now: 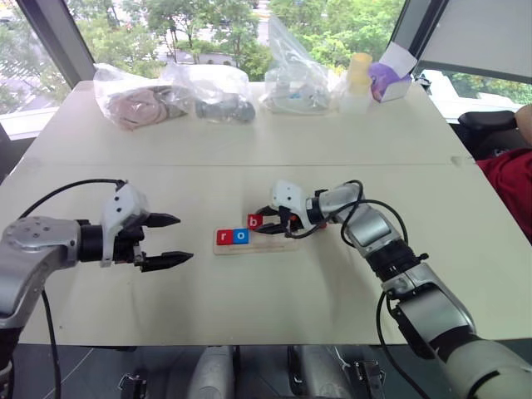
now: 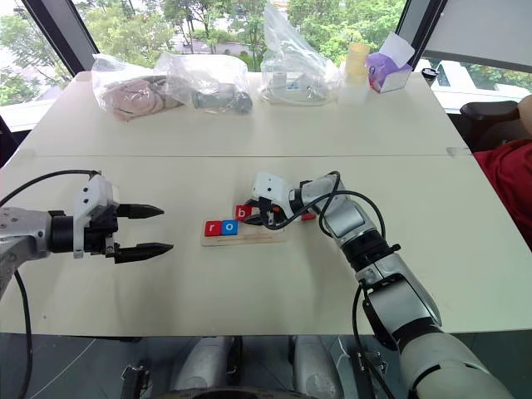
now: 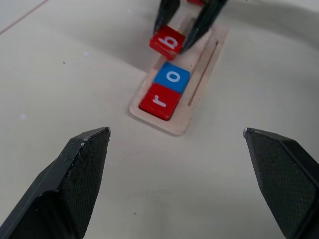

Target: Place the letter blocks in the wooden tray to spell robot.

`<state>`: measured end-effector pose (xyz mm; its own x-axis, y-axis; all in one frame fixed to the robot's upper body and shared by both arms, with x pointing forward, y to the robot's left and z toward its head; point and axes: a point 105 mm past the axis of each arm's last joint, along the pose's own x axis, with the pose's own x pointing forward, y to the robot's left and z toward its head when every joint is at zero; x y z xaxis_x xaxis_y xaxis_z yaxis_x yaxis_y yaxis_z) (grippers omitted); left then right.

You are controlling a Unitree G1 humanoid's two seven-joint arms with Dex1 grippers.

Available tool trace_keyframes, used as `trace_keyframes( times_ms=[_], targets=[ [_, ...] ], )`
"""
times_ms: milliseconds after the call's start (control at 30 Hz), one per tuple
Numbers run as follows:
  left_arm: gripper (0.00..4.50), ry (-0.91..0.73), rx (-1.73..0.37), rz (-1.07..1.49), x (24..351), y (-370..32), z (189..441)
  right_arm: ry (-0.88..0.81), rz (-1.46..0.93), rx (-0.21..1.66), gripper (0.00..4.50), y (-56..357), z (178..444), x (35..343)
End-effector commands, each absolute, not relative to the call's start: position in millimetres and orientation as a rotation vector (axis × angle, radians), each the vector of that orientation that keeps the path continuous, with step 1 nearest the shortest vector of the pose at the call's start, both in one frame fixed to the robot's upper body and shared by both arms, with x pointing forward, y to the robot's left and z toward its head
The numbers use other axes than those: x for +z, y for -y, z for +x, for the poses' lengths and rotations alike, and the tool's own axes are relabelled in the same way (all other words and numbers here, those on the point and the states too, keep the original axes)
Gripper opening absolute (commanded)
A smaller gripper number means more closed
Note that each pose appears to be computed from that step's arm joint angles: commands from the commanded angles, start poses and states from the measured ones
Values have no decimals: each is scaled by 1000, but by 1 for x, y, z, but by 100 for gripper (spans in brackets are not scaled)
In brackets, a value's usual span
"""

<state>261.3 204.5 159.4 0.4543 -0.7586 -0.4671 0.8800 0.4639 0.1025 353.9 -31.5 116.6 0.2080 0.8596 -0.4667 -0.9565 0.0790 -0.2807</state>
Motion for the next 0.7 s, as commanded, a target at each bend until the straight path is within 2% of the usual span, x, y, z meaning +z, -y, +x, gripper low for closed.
trace_keyframes(
  times_ms=[33,700],
  targets=[
    [450,-343,-1035,395,167,-202,259,-155,-628,1416,115,26,350,124],
    [450,-345,-1033,411,162,-198,263,-190,-614,1455,115,28,339,112]
  ],
)
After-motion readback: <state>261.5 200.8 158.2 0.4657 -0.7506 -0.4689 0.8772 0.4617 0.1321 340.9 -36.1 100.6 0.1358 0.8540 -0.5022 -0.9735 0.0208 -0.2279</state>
